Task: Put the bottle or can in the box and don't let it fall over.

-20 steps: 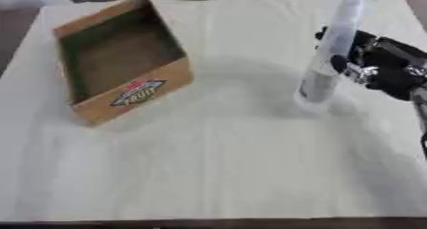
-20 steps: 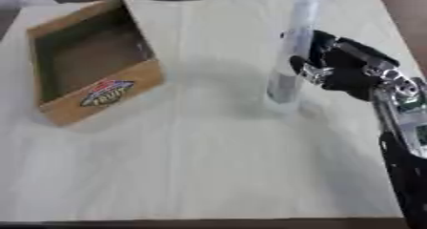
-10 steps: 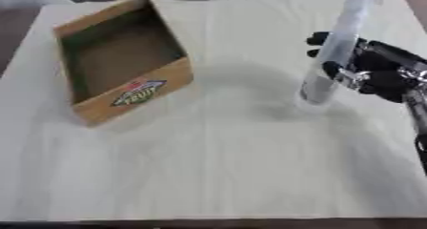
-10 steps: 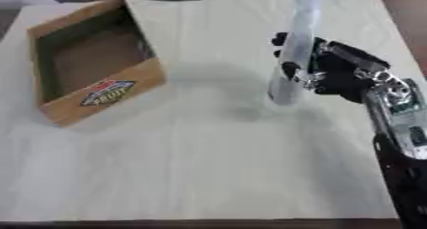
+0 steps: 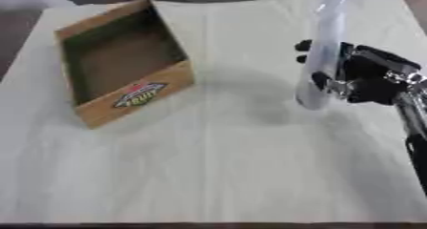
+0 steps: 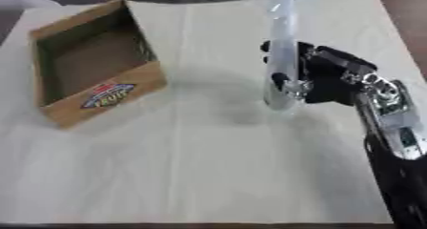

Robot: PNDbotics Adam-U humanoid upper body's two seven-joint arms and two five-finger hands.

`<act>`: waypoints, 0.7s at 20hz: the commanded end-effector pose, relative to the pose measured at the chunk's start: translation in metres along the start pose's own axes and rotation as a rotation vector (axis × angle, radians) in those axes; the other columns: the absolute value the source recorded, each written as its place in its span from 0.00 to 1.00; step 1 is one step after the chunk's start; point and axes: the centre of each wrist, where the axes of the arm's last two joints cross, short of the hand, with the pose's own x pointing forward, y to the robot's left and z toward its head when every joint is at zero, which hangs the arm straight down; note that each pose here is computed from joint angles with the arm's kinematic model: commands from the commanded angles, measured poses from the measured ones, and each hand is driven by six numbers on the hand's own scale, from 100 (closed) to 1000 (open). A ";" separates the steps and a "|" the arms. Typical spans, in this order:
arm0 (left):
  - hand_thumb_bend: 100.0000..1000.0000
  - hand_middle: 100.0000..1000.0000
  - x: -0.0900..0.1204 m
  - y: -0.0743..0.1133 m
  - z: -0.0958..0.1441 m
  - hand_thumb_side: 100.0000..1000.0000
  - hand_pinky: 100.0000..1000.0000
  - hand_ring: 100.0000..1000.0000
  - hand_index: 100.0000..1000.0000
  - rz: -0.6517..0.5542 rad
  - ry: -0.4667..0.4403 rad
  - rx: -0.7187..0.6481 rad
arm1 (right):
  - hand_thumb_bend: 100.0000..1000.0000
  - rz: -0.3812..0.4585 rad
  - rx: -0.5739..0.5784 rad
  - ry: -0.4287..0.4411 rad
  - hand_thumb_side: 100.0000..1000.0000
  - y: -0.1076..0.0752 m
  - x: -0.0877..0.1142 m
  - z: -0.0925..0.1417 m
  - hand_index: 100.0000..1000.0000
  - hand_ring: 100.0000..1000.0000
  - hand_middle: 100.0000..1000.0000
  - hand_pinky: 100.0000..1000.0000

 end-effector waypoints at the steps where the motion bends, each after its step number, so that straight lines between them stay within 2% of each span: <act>1: 0.34 0.94 0.010 0.001 -0.005 0.90 1.00 1.00 0.88 -0.010 -0.034 -0.017 | 0.00 0.002 0.008 -0.009 0.00 -0.003 0.007 -0.004 0.91 1.00 1.00 1.00; 9: 0.34 0.94 0.010 0.001 -0.005 0.90 1.00 1.00 0.88 -0.010 -0.035 -0.016 | 0.00 -0.016 -0.013 0.012 0.00 -0.004 0.004 -0.007 0.81 1.00 1.00 1.00; 14: 0.33 0.94 0.010 0.001 -0.005 0.90 1.00 1.00 0.88 -0.010 -0.036 -0.016 | 0.00 -0.040 -0.025 0.031 0.00 -0.003 0.002 -0.009 0.66 1.00 1.00 1.00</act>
